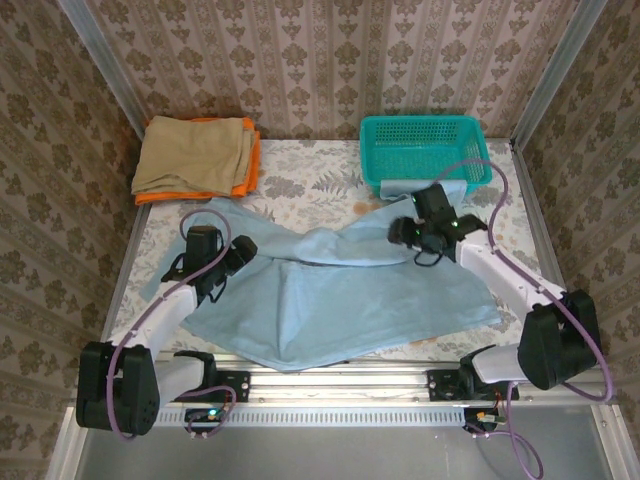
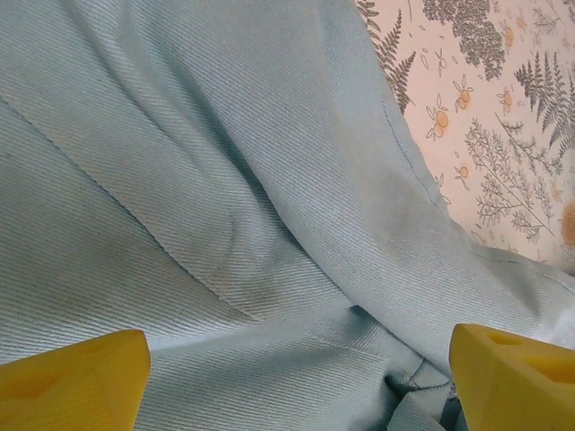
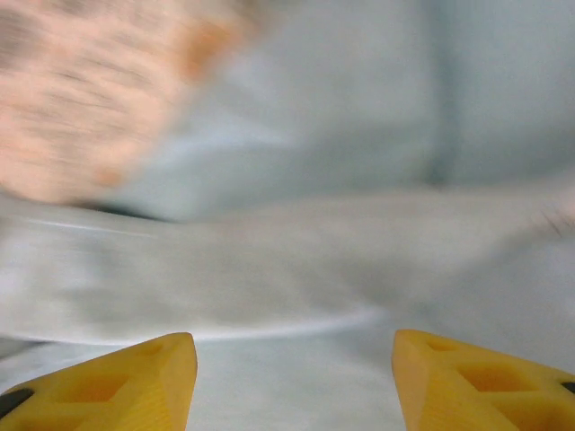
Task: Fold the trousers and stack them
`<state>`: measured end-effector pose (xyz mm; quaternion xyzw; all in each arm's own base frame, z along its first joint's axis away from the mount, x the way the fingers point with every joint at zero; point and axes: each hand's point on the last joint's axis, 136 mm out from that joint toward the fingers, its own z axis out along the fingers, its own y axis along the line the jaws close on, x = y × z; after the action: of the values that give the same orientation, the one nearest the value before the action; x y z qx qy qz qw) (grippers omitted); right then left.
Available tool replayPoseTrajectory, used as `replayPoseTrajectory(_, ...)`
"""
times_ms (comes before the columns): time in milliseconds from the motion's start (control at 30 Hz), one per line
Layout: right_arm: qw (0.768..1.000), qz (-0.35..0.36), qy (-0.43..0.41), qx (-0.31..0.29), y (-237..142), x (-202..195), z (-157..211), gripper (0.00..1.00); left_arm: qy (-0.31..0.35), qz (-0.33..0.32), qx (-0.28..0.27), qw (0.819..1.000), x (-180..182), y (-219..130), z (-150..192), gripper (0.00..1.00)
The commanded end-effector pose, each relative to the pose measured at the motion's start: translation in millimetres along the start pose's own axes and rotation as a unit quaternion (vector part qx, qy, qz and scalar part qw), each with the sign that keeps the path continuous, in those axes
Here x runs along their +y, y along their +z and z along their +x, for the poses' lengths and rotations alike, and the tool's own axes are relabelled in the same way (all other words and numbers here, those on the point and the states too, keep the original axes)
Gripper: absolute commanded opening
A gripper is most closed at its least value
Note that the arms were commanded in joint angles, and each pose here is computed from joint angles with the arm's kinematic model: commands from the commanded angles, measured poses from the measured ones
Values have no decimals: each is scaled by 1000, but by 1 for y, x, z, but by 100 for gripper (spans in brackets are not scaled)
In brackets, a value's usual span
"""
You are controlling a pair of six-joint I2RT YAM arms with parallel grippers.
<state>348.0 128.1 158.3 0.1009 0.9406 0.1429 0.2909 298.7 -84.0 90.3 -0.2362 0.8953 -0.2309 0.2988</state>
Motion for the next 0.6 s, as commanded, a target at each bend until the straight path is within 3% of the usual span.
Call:
replayPoseTrajectory(0, 998, -41, -46, -13, 17, 44, -26, 61, 11, 19, 2, 1000, -6, -4, 3, 87)
replayPoseTrajectory(333, 991, -107, -84, -16, 118, 120, -95, 58, 13, 25, 12, 1000, -2, -9, 12, 88)
replayPoseTrajectory(567, 996, -11, -85, -29, 157, 90, -123, 60, -5, 20, 19, 1000, 13, -3, 18, 89)
